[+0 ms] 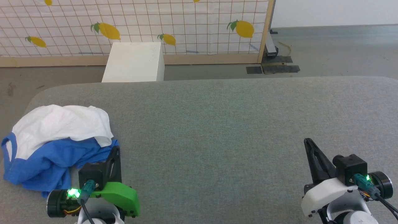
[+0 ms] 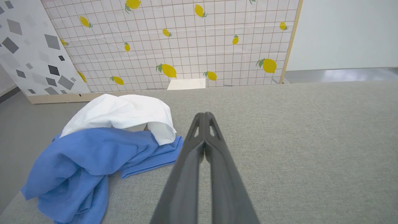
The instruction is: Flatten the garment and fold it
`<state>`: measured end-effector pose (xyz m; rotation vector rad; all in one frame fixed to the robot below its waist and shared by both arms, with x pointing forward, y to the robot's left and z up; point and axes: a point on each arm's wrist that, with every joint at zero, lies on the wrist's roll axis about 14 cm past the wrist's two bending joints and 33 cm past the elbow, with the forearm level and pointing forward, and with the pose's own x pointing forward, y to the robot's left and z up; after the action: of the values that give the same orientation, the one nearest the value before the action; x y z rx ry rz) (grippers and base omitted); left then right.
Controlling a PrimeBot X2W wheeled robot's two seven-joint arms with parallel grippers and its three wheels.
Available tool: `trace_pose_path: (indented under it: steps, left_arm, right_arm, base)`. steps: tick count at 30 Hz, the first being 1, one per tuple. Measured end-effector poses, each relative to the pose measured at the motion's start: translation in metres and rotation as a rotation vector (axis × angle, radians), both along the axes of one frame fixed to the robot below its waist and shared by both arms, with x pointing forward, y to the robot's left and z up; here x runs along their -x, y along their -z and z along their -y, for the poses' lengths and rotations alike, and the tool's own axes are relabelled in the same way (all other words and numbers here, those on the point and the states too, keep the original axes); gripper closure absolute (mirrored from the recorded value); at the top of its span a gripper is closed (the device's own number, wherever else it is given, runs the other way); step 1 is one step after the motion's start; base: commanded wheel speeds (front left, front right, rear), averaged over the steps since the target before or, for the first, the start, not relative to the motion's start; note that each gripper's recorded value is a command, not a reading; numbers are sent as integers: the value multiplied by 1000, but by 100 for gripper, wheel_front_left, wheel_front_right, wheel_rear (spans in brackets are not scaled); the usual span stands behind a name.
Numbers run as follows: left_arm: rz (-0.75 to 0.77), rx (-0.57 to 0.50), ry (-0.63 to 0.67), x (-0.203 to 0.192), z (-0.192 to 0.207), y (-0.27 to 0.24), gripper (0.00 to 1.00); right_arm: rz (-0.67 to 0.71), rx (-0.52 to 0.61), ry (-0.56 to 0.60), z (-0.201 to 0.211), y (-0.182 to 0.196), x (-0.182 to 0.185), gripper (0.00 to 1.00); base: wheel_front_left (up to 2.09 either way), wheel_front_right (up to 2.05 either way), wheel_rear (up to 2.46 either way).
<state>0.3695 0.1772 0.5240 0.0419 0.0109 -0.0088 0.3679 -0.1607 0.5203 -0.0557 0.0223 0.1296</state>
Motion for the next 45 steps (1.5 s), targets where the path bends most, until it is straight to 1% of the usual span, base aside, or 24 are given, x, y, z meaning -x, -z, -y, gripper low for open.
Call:
trace_pose_path:
  steps: [1,12,33,45]
  left_arm:
    - [0,1,1,0,0,0,0]
    - [4,13,5,0,2,0,0]
    - [45,41,13,-1,4,-6,0]
    - [70,59,-5,3,0,-9,0]
  right_arm:
    - [0,0,0,0,0,0,0]
    - [1,-7,10,4,1,0,0]
    - [14,-31,75,26,4,0,0]
    - [32,-39,96,33,2,-1,0]
  base:
    - [0,0,0]
    - [0,0,0]
    - [0,0,0]
    - [0,0,0]
